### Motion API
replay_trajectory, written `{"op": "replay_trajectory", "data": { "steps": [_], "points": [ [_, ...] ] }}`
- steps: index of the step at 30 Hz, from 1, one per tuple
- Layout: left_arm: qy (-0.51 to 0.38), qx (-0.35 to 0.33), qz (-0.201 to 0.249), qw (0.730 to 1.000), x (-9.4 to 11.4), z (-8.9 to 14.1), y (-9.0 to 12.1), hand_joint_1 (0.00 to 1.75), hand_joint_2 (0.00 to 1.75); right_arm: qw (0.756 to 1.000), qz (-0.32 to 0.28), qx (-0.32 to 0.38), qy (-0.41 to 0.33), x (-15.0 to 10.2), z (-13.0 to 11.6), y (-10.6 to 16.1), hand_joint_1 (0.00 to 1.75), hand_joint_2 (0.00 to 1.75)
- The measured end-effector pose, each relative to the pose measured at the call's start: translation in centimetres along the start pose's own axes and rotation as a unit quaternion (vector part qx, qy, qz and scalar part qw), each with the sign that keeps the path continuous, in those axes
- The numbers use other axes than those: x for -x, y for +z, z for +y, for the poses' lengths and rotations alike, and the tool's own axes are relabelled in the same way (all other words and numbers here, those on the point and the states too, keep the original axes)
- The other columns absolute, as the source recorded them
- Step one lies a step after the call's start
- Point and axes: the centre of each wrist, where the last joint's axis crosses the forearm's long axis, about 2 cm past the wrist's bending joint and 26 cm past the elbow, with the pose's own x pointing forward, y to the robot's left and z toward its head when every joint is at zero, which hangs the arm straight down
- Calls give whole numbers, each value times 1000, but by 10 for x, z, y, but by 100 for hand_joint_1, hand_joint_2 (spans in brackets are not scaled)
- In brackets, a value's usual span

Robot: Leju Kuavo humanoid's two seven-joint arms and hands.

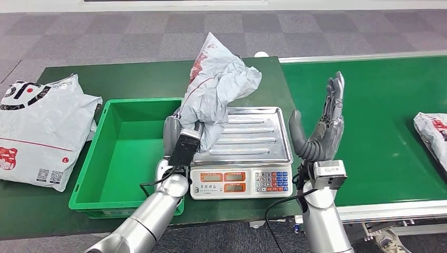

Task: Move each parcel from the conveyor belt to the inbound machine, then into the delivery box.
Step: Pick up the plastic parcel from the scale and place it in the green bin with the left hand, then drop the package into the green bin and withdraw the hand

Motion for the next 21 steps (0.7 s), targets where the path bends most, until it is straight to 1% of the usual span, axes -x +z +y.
{"op": "replay_trajectory", "data": {
  "steps": [6,7,9,11,12,15,17,18,20,21],
  "points": [
    [-3,-6,-4,1000,1,3,-1,175,175,1000,0,0,0,0,0,0,0,175],
    [-10,-6,-13,1000,1,4,-1,175,175,1000,0,1,1,0,0,0,0,175],
    [-38,-10,-53,998,2,10,-2,175,175,1000,1,6,5,0,0,1,0,175],
    [-70,-29,-92,993,4,23,-6,175,175,1000,5,11,10,0,-1,4,0,175],
    [-85,-45,-103,990,5,33,-8,175,175,1000,8,12,13,0,-2,6,0,175],
    [-144,-92,-114,979,12,66,-10,175,175,1000,15,9,20,1,-6,12,0,175],
    [-195,-108,-110,969,20,86,-4,175,175,999,23,-3,25,2,-9,14,0,175],
    [-222,-111,-100,964,23,95,1,175,175,999,28,-12,28,3,-11,15,0,175],
    [-277,-102,-57,954,31,109,13,175,175,998,39,-32,38,4,-16,17,0,175],
    [-304,-93,-24,948,35,114,20,175,175,997,43,-42,44,6,-19,18,0,175]
  ]
}}
